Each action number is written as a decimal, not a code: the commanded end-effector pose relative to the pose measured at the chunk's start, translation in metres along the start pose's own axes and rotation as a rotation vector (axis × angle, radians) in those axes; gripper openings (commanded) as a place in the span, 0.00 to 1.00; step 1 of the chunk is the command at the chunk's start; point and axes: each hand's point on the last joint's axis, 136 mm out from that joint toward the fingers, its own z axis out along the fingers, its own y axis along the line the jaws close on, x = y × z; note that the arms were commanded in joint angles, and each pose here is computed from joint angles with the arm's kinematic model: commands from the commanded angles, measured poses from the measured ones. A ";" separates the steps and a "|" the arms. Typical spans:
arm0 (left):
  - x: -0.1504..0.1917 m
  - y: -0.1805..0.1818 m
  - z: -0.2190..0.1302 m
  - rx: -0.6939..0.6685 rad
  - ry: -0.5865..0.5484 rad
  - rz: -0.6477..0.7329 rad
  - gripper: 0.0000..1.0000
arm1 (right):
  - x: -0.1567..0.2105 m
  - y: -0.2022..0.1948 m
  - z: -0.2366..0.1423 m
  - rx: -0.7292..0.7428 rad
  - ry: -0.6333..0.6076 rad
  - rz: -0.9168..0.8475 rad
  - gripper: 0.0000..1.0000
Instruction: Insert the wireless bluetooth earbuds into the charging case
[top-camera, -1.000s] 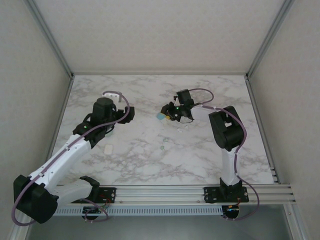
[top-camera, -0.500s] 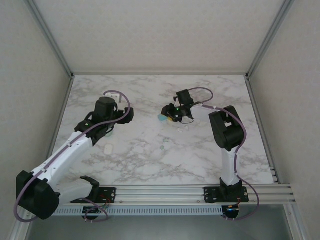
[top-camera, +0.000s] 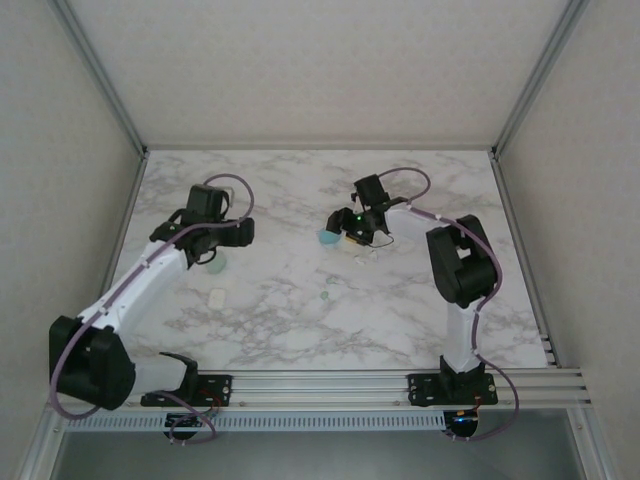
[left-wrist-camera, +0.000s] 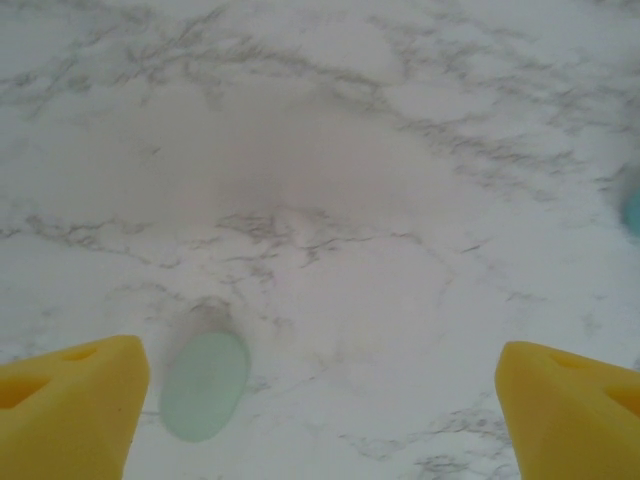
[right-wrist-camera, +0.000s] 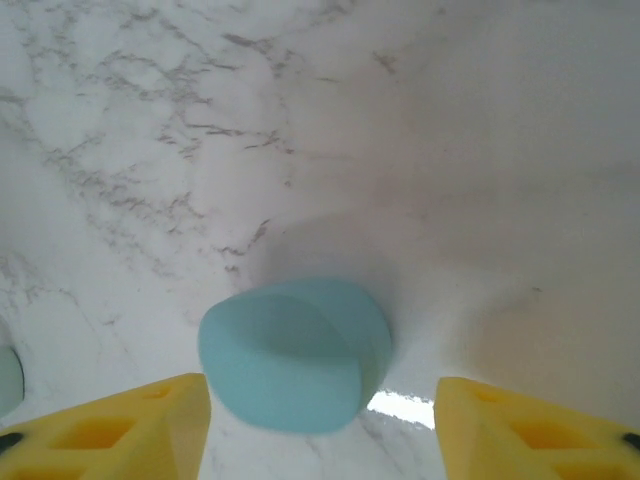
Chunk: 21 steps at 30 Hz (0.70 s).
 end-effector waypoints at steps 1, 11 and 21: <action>0.031 0.009 0.010 0.012 0.204 0.054 0.86 | -0.019 0.023 -0.049 0.011 -0.089 -0.110 0.66; 0.075 0.041 0.045 0.008 0.509 0.130 0.83 | -0.008 0.044 -0.117 -0.033 -0.183 -0.178 0.69; 0.106 0.057 0.072 -0.014 0.702 0.178 0.73 | 0.003 0.043 -0.143 -0.032 -0.219 -0.185 0.69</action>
